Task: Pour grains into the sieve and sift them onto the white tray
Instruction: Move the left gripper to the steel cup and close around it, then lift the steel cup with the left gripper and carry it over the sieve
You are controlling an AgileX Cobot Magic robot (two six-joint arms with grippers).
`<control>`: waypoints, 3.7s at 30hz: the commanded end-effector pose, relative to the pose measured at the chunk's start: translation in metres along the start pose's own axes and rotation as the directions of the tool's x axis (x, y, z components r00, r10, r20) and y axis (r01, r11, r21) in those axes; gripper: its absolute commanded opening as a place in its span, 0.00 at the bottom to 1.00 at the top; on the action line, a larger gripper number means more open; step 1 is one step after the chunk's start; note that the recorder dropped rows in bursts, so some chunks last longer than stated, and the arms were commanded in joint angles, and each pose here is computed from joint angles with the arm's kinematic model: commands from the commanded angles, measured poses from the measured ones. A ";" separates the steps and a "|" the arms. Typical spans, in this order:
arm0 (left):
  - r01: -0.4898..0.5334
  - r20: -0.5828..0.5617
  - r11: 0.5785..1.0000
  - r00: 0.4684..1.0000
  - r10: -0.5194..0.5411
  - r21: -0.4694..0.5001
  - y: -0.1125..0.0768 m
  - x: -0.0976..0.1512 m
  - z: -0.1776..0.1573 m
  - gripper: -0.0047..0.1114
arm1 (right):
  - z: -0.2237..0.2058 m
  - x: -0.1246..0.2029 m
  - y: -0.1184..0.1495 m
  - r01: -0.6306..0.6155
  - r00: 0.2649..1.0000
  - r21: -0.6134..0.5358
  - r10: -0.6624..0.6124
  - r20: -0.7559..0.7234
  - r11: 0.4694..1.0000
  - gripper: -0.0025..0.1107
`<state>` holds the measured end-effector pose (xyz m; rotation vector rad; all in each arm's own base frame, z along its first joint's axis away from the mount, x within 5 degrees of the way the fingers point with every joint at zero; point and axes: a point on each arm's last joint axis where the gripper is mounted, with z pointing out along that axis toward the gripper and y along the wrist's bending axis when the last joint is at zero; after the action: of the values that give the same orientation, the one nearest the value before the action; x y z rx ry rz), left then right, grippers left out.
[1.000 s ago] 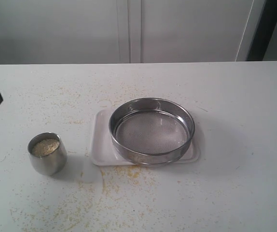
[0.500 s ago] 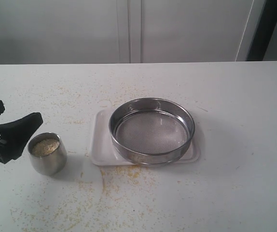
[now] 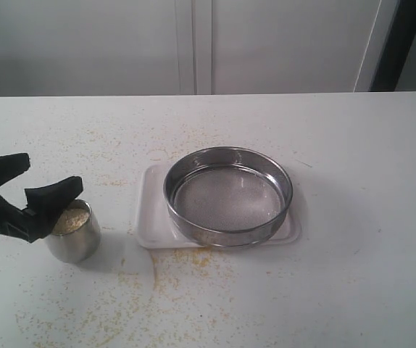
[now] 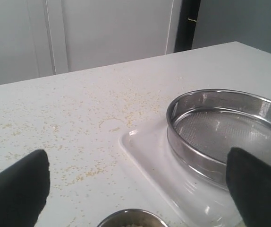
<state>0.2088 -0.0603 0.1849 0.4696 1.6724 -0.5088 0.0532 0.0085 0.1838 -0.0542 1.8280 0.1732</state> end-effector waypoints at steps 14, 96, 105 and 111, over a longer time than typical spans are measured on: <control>-0.012 -0.118 1.000 0.993 0.014 0.018 0.012 0.030 0.023 0.94 | 0.000 0.001 0.000 -0.004 1.000 -0.004 0.004 0.005 1.000 0.02; 0.005 -0.182 0.997 0.983 0.009 0.073 0.019 -0.035 0.043 0.04 | 0.000 0.001 0.000 -0.004 1.000 -0.004 0.004 0.005 1.000 0.02; -0.003 -0.239 0.999 0.971 0.012 0.036 0.016 -0.057 0.049 0.04 | 0.000 0.001 0.000 -0.004 1.000 -0.004 0.004 0.005 1.000 0.02; -0.093 -0.283 0.995 0.954 0.100 0.038 -0.006 -0.071 0.067 0.04 | 0.000 0.001 0.000 -0.004 1.000 -0.004 0.004 0.005 1.000 0.02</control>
<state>0.2699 -0.0911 0.2313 0.6453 1.9389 -0.4169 0.0532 0.0085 0.1838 -0.0542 1.8280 0.1732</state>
